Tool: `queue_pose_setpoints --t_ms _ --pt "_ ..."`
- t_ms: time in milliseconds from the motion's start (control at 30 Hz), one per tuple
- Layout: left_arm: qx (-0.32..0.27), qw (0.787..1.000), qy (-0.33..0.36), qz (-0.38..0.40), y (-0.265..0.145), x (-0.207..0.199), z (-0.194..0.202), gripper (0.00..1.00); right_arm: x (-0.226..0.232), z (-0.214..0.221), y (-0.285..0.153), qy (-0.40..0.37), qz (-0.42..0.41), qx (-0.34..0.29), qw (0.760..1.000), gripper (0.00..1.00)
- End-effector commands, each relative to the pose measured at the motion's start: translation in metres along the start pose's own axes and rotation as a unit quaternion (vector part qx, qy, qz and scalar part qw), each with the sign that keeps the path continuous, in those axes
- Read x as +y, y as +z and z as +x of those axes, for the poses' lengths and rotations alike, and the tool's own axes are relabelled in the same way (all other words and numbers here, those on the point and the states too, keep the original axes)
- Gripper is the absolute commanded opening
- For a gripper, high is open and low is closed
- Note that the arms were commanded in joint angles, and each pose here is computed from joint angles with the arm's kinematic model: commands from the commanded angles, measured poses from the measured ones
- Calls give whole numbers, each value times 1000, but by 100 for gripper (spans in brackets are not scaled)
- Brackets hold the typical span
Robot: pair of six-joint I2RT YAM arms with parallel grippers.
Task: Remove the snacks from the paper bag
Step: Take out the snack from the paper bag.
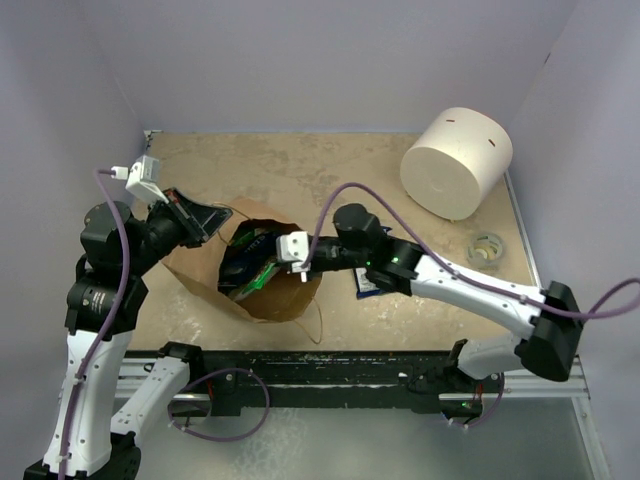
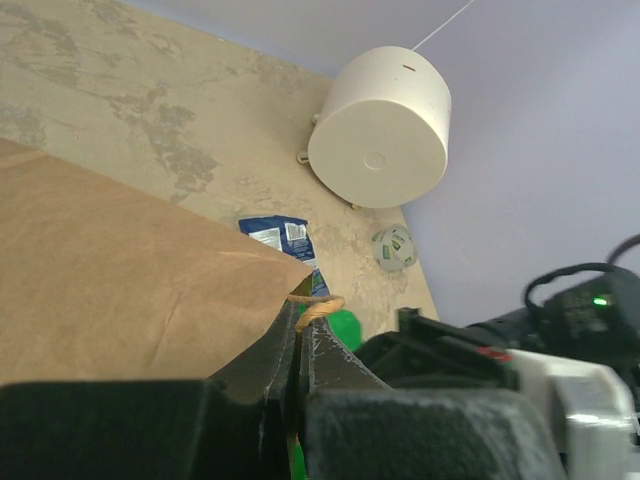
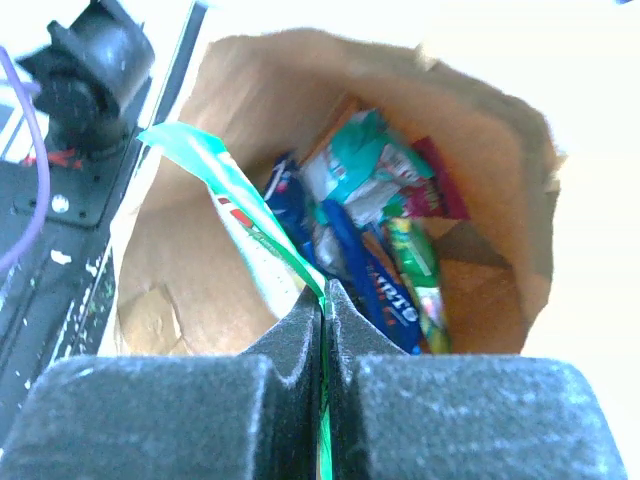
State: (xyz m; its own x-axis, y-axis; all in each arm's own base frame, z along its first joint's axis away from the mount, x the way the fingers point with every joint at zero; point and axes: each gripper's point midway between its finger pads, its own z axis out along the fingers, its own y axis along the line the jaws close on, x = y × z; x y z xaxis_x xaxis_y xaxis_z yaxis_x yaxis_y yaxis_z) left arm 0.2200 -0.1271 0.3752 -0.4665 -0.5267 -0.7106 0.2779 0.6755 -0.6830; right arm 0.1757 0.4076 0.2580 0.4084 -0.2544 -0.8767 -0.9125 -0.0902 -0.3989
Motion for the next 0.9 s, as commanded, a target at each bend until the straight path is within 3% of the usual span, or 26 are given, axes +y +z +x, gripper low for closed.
queue_pose_setpoints --t_ms 0,233,333,533,567,633,700,767,867 --pt "-20 1000 15 0 0 0 -8 0 -21 -54 -34 54 72 -48 995 0" --pt "-22 1000 17 -6 2 5 -7 0 -49 -105 -94 88 164 -57 981 0" --pt "-23 1000 20 -3 4 5 -6 0 -67 -125 -135 115 248 -79 959 0" --pt "-25 999 23 -11 6 12 -4 0 -109 -136 -241 180 473 -101 857 0" --pt "-26 999 23 -12 6 13 -4 0 -115 -133 -261 187 515 -99 831 0" --pt "-27 999 21 -12 5 12 -4 0 -126 -108 -304 218 626 -58 747 0" --pt "-27 999 19 -13 4 12 -3 0 -128 -85 -321 192 676 19 711 0" --pt "-29 999 15 -13 1 11 -3 0 -132 -65 -317 152 681 79 712 0" --pt "-30 999 8 -12 -2 10 -2 0 -144 -32 -303 141 655 118 733 0"
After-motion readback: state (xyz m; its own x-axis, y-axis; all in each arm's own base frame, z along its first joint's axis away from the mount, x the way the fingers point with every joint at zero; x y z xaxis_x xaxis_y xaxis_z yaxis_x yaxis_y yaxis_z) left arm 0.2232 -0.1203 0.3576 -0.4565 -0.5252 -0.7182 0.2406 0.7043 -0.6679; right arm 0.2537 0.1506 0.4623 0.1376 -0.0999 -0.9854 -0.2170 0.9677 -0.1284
